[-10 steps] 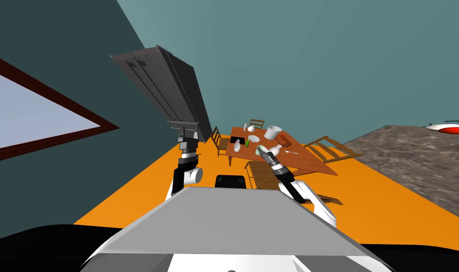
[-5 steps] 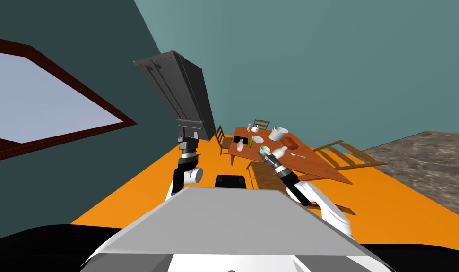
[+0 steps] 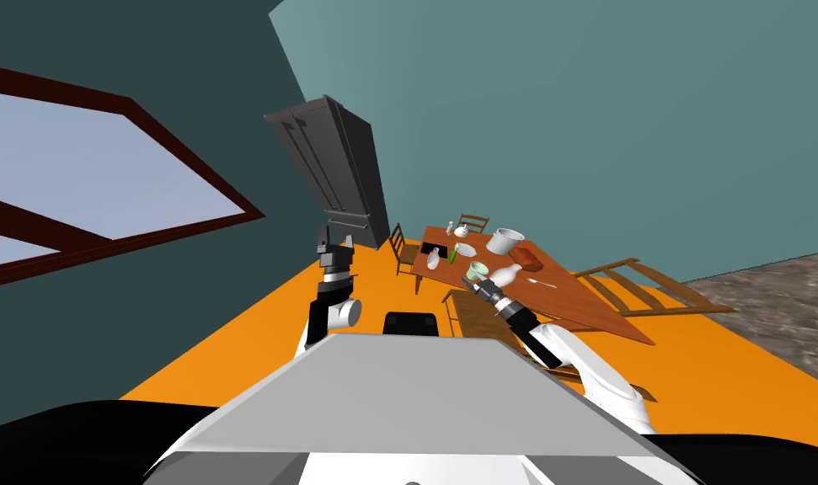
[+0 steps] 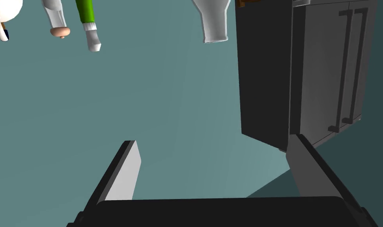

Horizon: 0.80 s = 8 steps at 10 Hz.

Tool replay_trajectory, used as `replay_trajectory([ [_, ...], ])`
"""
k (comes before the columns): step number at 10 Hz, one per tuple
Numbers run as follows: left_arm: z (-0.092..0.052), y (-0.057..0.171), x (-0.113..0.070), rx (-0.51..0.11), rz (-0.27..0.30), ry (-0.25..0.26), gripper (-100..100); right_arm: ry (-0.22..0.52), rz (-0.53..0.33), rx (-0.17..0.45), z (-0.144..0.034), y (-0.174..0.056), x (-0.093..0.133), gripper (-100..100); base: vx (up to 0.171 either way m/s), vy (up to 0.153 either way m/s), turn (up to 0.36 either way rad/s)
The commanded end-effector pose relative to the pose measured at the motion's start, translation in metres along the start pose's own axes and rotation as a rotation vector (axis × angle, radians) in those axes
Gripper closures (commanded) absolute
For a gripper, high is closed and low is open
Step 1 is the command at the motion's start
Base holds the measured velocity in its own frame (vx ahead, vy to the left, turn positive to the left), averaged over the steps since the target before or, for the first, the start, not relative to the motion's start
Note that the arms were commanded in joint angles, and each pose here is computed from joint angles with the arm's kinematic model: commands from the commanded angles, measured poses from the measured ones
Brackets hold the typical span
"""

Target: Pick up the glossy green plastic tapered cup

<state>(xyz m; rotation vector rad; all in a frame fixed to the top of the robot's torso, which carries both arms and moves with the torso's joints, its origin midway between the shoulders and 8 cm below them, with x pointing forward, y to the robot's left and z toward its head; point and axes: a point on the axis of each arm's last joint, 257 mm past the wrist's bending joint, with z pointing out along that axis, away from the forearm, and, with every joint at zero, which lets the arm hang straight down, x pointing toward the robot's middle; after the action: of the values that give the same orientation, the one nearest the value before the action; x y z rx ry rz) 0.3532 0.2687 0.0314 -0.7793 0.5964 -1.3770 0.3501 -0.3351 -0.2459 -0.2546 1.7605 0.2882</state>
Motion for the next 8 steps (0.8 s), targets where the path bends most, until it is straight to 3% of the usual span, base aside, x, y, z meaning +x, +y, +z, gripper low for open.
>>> replay_trajectory([
  [1, 0.000, 0.000, 0.000, 0.000, 0.000, 0.000, 0, 0.072, -0.073, 0.017, -0.005, -0.019, 0.018, -100, -0.029, 0.029, 0.157],
  [8, 0.000, 0.000, 0.000, 0.000, 0.000, 0.000, 0, 0.284, -0.317, 0.040, -0.031, -0.066, 0.067, -100, -0.011, 0.021, 0.111],
])
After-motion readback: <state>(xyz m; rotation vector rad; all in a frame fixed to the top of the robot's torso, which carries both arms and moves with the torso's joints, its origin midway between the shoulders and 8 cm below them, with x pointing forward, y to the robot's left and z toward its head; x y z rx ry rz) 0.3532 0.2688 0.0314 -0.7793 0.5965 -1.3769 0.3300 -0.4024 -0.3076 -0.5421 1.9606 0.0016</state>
